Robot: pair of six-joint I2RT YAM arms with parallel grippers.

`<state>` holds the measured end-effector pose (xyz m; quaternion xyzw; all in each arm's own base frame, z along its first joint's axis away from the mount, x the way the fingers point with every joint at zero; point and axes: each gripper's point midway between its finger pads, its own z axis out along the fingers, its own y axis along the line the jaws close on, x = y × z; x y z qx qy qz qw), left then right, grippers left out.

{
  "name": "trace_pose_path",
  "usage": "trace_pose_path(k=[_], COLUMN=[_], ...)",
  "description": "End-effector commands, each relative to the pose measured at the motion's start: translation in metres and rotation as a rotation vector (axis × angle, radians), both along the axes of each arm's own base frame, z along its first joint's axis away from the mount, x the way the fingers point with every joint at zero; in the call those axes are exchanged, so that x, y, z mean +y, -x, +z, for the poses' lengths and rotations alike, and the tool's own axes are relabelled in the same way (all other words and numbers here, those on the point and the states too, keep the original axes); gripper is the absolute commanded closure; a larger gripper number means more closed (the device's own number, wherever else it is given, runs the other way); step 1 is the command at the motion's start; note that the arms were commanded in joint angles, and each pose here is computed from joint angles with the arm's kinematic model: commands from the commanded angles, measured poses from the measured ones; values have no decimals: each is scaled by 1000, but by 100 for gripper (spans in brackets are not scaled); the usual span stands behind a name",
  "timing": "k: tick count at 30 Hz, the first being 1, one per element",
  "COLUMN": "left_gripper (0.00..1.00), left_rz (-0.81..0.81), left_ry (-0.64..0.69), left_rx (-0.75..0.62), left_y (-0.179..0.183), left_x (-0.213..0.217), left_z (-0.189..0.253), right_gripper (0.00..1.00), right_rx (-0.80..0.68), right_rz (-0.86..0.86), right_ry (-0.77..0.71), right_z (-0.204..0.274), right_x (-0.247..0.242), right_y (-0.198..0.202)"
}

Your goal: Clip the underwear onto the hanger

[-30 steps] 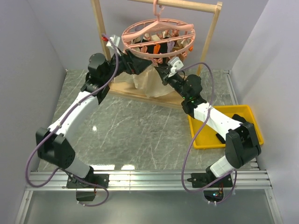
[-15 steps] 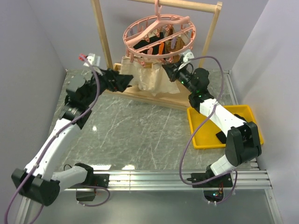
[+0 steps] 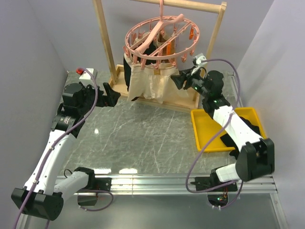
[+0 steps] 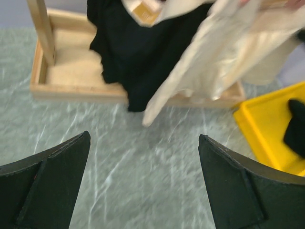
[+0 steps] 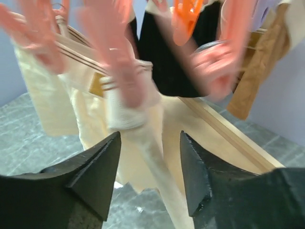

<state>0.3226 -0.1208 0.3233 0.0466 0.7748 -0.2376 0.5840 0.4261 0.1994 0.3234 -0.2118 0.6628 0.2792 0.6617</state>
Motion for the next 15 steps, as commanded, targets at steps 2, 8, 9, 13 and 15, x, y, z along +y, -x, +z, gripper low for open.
trace_pose_path(k=[2, 8, 9, 13, 15], left_gripper=[1, 1, 1, 1, 1], left_rz=[-58, -21, -16, 20, 65], left_ry=[-84, -146, -162, -207, -228], left_rx=[84, 198, 220, 286, 306], left_y=[7, 2, 0, -2, -4], left_x=[3, 15, 18, 27, 35], left_z=[-17, -33, -38, -51, -59], right_gripper=[35, 26, 25, 22, 21], right_rx=[-57, -18, 13, 81, 152], right_rz=[-27, -55, -67, -92, -123], right_ry=[11, 51, 84, 120, 156], right_z=[27, 13, 0, -19, -36], right_x=[-22, -46, -53, -69, -80], right_y=[35, 80, 85, 110, 120])
